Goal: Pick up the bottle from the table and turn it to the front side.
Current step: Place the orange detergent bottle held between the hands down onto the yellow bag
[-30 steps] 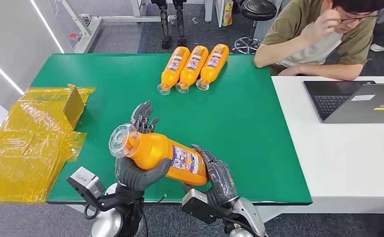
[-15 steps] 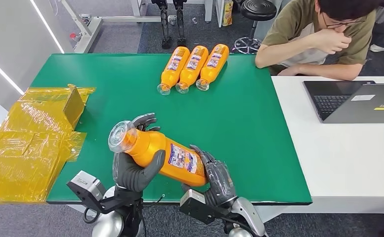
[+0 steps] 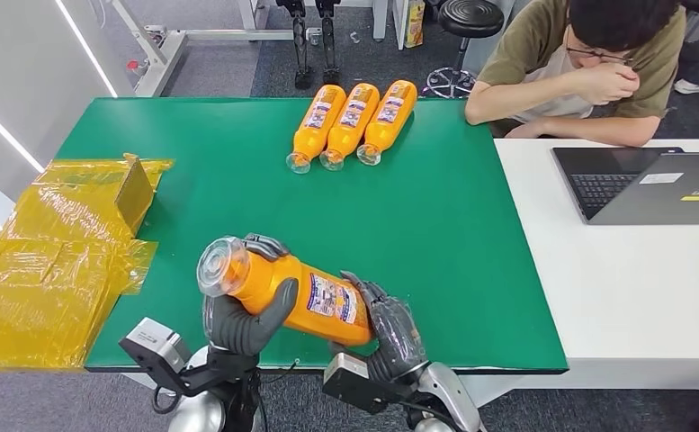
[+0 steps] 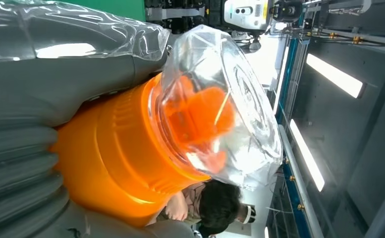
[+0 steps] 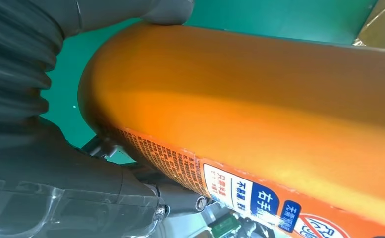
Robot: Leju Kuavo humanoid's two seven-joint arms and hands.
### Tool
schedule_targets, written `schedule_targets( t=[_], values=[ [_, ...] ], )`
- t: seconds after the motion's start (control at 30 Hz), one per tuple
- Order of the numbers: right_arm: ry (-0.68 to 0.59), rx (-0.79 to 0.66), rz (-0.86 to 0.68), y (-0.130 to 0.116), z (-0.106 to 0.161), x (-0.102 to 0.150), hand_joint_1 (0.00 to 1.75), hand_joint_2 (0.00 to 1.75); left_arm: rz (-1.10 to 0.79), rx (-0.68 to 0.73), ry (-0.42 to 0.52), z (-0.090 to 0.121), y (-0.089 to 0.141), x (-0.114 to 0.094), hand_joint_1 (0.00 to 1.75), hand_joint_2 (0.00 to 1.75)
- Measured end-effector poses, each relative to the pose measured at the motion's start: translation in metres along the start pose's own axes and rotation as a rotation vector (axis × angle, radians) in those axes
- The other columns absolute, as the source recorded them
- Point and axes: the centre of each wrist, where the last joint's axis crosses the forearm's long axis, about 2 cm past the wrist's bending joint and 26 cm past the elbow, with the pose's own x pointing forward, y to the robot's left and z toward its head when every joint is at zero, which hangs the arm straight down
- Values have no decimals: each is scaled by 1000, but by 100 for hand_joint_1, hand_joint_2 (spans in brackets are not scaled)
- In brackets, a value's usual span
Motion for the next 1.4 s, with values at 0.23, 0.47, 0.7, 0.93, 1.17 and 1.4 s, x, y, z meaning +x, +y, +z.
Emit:
schedule_targets(
  t=[0.23, 0.47, 0.7, 0.93, 1.17, 1.4],
  values=[
    [-28, -165, -40, 4, 5, 12, 0, 175, -396, 115, 10, 2, 20, 1, 175, 175],
    [-66, -252, -164, 1, 5, 21, 0, 175, -1089, 144, 79, 25, 81, -12, 175, 175],
    [-133, -361, -327, -4, -1, 27, 0, 175, -1637, 80, 155, 62, 201, -18, 175, 175],
    [-177, -421, -381, -11, -9, 28, 0, 175, -1864, -289, 241, 64, 309, -11, 175, 175],
    [-187, -438, -383, -13, -9, 29, 0, 175, -1961, -556, 398, 49, 382, -6, 175, 175],
    [-184, -434, -391, -15, -9, 32, 0, 175, -2006, -671, 495, 44, 398, -16, 175, 175]
  ],
)
